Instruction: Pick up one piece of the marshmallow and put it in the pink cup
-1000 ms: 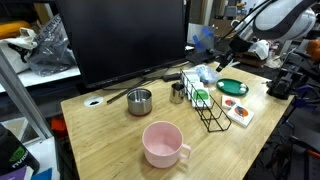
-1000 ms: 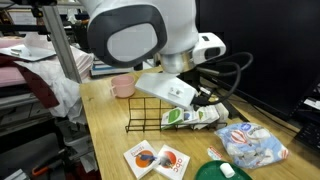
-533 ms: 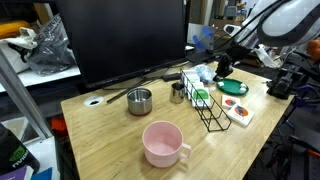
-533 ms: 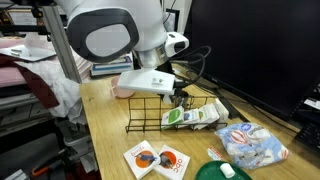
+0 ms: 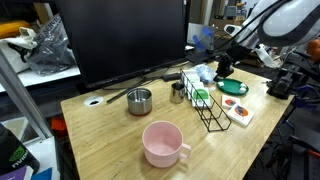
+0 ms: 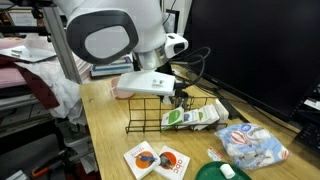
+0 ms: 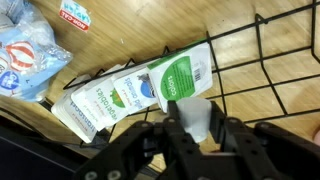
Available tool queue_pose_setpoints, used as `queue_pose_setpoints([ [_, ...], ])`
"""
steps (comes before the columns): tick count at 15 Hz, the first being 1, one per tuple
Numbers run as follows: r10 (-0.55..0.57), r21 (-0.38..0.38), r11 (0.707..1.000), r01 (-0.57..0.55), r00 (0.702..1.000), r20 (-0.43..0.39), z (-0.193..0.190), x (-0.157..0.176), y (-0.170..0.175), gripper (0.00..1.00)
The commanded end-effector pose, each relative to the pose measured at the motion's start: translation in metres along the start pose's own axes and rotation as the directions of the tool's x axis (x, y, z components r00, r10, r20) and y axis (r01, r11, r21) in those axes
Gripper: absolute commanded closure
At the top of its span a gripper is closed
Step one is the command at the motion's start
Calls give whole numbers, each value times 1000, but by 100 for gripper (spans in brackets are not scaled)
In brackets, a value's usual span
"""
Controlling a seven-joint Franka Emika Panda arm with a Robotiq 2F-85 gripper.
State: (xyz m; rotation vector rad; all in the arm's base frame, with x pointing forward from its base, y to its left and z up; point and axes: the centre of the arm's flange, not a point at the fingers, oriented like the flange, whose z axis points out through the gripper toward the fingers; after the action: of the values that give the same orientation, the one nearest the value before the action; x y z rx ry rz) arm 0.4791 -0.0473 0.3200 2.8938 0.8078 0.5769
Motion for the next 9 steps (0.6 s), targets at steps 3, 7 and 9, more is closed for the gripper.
queue_pose_setpoints([
  [3,-133,41,990,135,990,-46,-7,22,-28,92],
  [7,-332,104,931,349,931,-149,-11,67,-81,92],
  [9,-409,120,891,437,890,-201,-9,85,-104,92],
])
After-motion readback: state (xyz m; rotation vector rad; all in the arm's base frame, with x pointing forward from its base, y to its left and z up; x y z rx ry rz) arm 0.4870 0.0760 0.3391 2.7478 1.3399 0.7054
